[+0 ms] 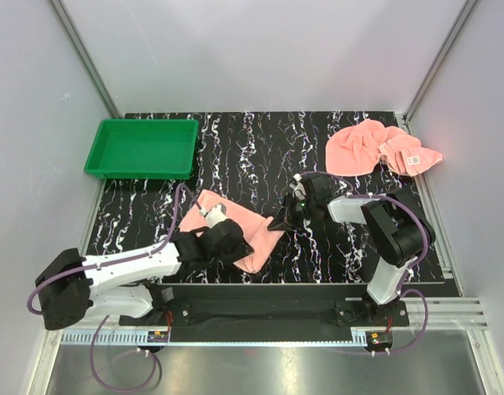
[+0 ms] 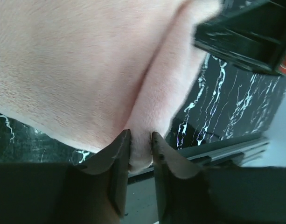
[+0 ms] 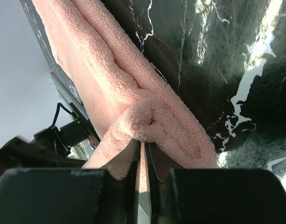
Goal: Roll the towels
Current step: Roll the towel
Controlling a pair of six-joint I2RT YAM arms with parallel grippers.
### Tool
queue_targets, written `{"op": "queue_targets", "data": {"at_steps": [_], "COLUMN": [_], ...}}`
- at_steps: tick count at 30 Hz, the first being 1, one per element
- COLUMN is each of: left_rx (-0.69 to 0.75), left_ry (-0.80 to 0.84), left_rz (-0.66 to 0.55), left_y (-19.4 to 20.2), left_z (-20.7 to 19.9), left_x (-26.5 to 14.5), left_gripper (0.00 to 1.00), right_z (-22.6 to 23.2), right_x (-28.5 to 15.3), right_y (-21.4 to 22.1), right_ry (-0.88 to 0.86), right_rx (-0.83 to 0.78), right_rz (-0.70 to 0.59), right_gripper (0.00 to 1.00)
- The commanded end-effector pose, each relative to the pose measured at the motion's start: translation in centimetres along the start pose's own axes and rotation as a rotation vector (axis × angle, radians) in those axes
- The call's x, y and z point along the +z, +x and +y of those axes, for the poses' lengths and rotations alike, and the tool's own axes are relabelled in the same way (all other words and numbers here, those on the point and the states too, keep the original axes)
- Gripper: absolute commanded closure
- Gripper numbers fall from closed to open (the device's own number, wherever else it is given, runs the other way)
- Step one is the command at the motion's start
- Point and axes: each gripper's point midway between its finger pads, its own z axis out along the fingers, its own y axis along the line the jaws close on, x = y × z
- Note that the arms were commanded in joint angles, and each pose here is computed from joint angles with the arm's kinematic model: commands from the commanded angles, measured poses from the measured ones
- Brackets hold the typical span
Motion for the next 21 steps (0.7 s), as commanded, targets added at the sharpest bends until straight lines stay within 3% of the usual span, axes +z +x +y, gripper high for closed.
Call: {"op": "queue_targets", "data": {"at_steps": [1,2,5,9,10,13,17,21], "left_rx": [0.283,0.331,0.513,0.797,0.914,1.070,1.141,1.159], "left_ry": [-0.171,-0.173,-0.165,-0.014,0.004,0.043,0.061,-0.039], "left_rz": [-0.148,-0.175,-0.273,-0.260,-0.255,-0.210,-0.157,-0.088], "left_y": [-3.2,-3.5,-5.9,-5.5,-5.2,-3.3,-1.2,0.4], "left_z": [1.2,0.7,-1.4,-6.5,-7.1,-8.5,-9.0,-6.2], "left_x": [-3.0,-3.7,-5.3,-5.4,-5.2,-3.7,-1.4,2.5], "left_gripper": [0.64,0.55,0.40,0.33,0.31,0.27,0.28,0.28], "right_z": [-0.3,-0.1,-0.3,-0.1,-0.1,-0.5,-0.8,-1.3], "right_x": [0.5,0.5,0.5,0.9,0.9,0.9,0.9,1.1], "right_y": [-0.8,-1.0,-0.7,-0.3,-0.3,0.1,0.3,0.5], "right_ry": [0.027,0.028,0.055,0.065,0.066,0.087,0.099,0.105], "right_rx": [-0.039,-0.046,-0.053,-0.082,-0.087,-0.078,-0.080,-0.072], "right_rz": [-0.019,-0.022,-0.010,0.005,0.003,0.018,0.023,0.035], "right_gripper": [0.87,0.87,0.86,0.87,0.87,0.87,0.87,0.88]}}
